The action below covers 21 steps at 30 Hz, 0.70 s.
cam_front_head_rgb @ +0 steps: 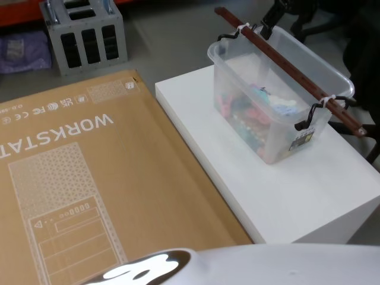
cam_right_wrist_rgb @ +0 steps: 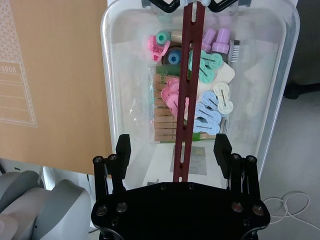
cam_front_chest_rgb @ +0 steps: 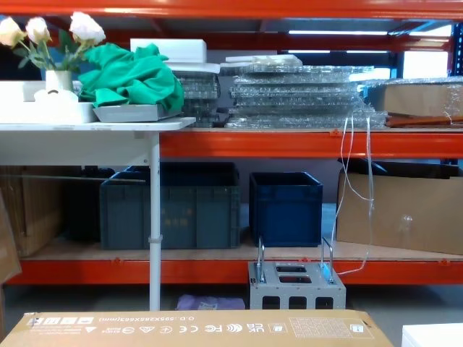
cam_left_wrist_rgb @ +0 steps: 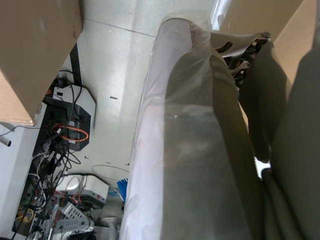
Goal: Use one hand to grasp the basket and place it at the designated location.
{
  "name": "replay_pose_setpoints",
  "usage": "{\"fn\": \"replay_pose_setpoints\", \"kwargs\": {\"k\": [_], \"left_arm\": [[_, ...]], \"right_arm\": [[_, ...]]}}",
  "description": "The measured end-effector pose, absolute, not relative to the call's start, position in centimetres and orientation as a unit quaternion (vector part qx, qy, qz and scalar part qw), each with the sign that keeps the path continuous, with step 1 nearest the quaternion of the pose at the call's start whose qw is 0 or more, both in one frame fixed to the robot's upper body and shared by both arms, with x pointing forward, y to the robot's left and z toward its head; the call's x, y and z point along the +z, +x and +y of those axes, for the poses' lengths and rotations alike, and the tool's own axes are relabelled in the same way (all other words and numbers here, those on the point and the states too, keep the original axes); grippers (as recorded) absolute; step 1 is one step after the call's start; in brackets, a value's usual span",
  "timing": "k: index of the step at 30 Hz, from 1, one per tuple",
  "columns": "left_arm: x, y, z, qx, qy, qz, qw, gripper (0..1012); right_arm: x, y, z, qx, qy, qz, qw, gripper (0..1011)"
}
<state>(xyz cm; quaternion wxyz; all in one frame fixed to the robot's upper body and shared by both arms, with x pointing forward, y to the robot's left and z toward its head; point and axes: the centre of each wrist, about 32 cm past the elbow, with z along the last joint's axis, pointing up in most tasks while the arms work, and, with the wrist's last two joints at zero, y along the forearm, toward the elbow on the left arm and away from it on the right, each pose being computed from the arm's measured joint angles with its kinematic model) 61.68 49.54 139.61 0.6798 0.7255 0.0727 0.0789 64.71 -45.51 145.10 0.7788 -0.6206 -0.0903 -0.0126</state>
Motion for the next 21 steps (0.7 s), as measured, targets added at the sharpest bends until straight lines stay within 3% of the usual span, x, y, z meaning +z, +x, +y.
{"fn": "replay_pose_setpoints", "kwargs": {"k": [21], "left_arm": [[139.61, 61.69, 49.54, 0.079, 0.726, 0.073, 0.68, 0]], "right_arm": [[144.94, 64.75, -45.52, -0.012, -0.621, -0.089, 0.779, 1000]]}}
